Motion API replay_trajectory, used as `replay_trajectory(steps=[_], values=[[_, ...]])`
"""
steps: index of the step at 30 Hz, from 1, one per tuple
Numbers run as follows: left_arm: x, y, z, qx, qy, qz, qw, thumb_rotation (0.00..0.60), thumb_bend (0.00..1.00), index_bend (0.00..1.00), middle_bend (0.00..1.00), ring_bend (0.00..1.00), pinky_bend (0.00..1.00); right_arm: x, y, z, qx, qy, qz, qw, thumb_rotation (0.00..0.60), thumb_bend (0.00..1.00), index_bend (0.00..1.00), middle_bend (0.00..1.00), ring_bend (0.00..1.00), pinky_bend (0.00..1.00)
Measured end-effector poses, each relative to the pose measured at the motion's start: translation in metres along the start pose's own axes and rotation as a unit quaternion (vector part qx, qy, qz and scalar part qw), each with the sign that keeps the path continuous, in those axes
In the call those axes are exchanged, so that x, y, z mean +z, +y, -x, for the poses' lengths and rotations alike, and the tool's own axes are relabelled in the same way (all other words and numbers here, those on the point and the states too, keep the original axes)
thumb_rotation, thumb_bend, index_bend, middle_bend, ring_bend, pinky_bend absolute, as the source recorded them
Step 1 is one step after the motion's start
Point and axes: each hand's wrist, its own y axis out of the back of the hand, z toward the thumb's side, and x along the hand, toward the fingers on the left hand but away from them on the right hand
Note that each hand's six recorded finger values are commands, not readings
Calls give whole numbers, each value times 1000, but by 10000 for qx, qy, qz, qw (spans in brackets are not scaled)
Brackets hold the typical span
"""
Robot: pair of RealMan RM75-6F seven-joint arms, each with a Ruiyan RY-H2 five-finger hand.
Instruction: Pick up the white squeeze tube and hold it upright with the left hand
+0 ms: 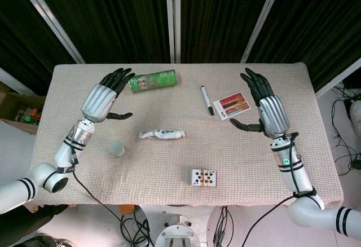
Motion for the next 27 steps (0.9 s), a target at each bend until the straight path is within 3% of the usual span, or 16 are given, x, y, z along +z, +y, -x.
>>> replay_trajectory(steps=[6,12,16,19,23,27], values=[[7,-22,0,-284,-23,43,9996,505,0,36,52,38,163,-3,-1,1,12,-15,13,10000,123,0,0,0,0,0],[14,-54,2,-879,-43,-54,9961,511,0,209,259,159,203,-4,-3,0,25,-33,4,10000,124,0,0,0,0,0],[24,-84,5,-1334,-63,-35,9910,523,0,236,302,198,232,-7,-5,0,43,-85,24,10000,122,0,0,0,0,0],[35,-101,2,-1433,-91,78,9896,537,0,265,334,239,287,-9,-6,1,50,-118,36,9999,124,0,0,0,0,0],[42,-116,-4,-1469,-136,141,9890,599,0,304,353,260,346,-13,-6,0,47,-167,36,9998,124,0,0,0,0,0],[46,-127,-9,-1475,-151,133,9889,600,21,364,370,314,436,-18,-1,0,7,-215,41,9998,123,0,0,0,0,0]])
